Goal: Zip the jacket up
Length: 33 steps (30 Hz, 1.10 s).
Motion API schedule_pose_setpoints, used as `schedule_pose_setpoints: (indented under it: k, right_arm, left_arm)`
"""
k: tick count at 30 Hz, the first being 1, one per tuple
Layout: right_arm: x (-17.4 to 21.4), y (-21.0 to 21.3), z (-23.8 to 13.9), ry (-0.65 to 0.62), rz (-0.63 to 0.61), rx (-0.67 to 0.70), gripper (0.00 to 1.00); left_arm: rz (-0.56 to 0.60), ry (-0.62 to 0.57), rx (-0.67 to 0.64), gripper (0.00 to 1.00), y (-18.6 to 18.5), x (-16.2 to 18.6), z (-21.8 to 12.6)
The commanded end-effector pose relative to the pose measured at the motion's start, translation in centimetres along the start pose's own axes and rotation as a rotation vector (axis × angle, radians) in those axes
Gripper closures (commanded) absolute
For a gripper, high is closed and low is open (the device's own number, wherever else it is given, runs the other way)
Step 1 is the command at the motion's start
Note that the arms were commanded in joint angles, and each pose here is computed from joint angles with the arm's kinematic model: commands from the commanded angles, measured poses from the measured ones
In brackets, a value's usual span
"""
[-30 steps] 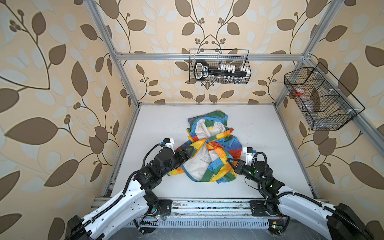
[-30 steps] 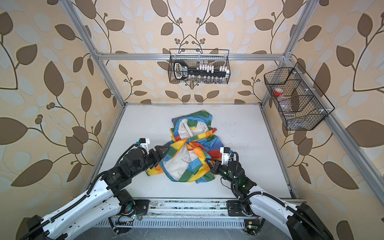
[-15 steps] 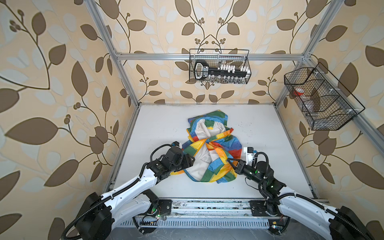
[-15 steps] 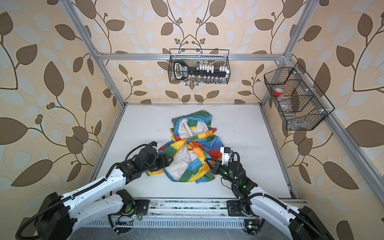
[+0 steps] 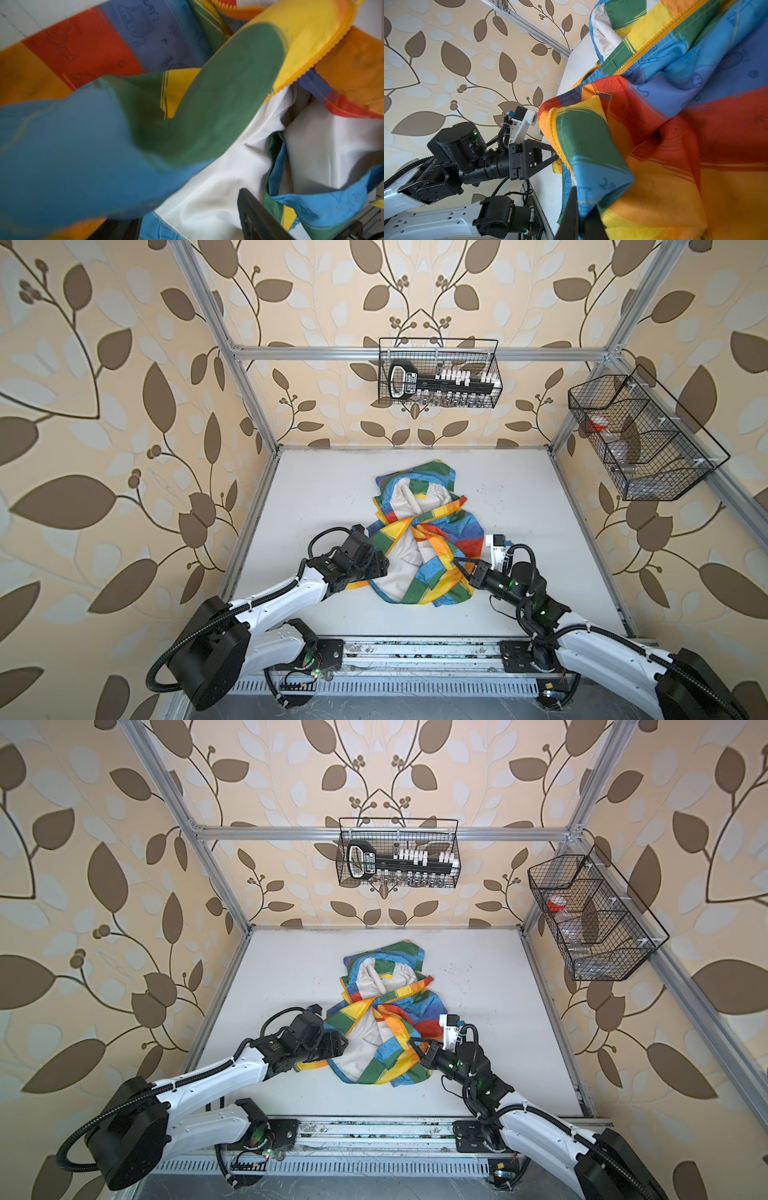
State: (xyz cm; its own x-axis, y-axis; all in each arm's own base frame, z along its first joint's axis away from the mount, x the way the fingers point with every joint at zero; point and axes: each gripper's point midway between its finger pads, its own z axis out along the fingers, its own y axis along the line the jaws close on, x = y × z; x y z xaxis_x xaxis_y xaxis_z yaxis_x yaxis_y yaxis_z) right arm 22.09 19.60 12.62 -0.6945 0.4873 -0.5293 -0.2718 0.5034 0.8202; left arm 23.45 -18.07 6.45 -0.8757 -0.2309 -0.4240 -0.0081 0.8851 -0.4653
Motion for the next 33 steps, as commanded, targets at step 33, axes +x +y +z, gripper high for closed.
schedule_pose_setpoints:
  k: [33]
  right_arm:
    - [-0.8,1.3,0.5,-0.007,0.023,-0.046,1.0]
  left_arm:
    - [0.076,-0.108,0.36,0.6,-4.1,-3.4,0.0]
